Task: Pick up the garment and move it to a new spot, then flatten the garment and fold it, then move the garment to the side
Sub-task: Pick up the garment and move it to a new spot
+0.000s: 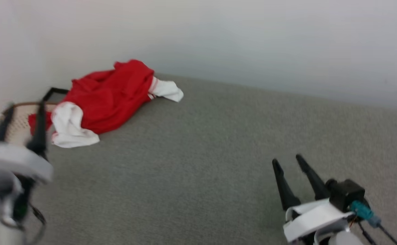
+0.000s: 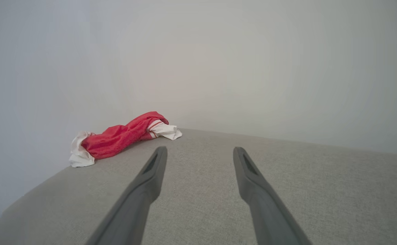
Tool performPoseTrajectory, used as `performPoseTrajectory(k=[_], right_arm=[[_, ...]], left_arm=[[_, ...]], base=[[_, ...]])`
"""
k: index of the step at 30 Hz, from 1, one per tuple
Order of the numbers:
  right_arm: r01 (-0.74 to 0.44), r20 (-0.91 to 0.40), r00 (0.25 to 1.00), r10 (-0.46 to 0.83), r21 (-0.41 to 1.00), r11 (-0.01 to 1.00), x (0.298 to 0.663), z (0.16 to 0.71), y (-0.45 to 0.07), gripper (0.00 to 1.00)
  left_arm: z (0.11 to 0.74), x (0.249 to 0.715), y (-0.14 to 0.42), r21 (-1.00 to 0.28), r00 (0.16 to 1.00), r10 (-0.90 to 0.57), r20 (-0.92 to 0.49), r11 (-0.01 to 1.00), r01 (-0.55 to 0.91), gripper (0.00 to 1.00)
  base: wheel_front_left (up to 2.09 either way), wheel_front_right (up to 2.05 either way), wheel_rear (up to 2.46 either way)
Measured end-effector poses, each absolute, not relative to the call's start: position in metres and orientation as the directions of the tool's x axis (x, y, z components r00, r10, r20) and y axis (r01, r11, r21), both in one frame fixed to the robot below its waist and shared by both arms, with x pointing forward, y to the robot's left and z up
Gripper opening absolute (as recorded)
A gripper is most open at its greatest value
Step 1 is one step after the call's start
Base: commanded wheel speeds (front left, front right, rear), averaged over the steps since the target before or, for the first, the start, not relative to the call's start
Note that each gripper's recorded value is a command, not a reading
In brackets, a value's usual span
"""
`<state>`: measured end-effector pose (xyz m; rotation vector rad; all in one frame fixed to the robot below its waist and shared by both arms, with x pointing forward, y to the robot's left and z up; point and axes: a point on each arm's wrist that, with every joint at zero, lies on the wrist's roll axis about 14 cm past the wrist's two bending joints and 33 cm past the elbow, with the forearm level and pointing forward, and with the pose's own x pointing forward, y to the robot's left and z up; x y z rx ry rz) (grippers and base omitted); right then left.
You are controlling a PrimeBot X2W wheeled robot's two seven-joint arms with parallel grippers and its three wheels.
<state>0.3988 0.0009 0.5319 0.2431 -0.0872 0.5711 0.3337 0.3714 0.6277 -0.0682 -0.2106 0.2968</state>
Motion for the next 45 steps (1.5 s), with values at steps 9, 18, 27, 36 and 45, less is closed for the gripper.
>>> performPoseTrajectory(k=[9, 18, 27, 36, 45], right_arm=[[-0.473, 0.142, 0.88, 0.452, 0.2, 0.858, 0.438, 0.522, -0.027, 1.0], [-0.395, 0.097, 0.919, 0.382, 0.207, 0.895, 0.466, 0.492, -0.06, 1.0], [-0.337, 0.054, 0.941, 0.333, 0.203, 0.919, 0.481, 0.467, -0.083, 1.0], [-0.287, 0.023, 0.958, 0.287, 0.175, 0.942, 0.485, 0.46, -0.108, 1.0], [-0.272, 0.001, 0.961, 0.275, 0.15, 0.951, 0.483, 0.461, -0.117, 1.0]], left_arm=[[0.661, 0.415, 0.389, -0.077, 0.97, 0.233, 0.071, 0.971, -0.228, 1.0], [0.617, 0.501, 0.394, -0.065, 0.96, 0.193, -0.201, 0.976, -0.209, 1.0], [0.517, 0.546, 0.406, -0.061, 0.819, 0.199, -0.538, 0.96, -0.274, 1.0], [0.434, 0.556, 0.397, -0.018, 0.639, 0.182, -0.748, 0.956, -0.293, 1.0], [0.393, 0.551, 0.382, -0.008, 0.531, 0.146, -0.835, 0.961, -0.277, 1.0]], base=[[0.0, 0.0, 0.0], [0.0, 0.0, 0.0], [0.0, 0.0, 0.0], [0.0, 0.0, 0.0], [0.0, 0.0, 0.0]])
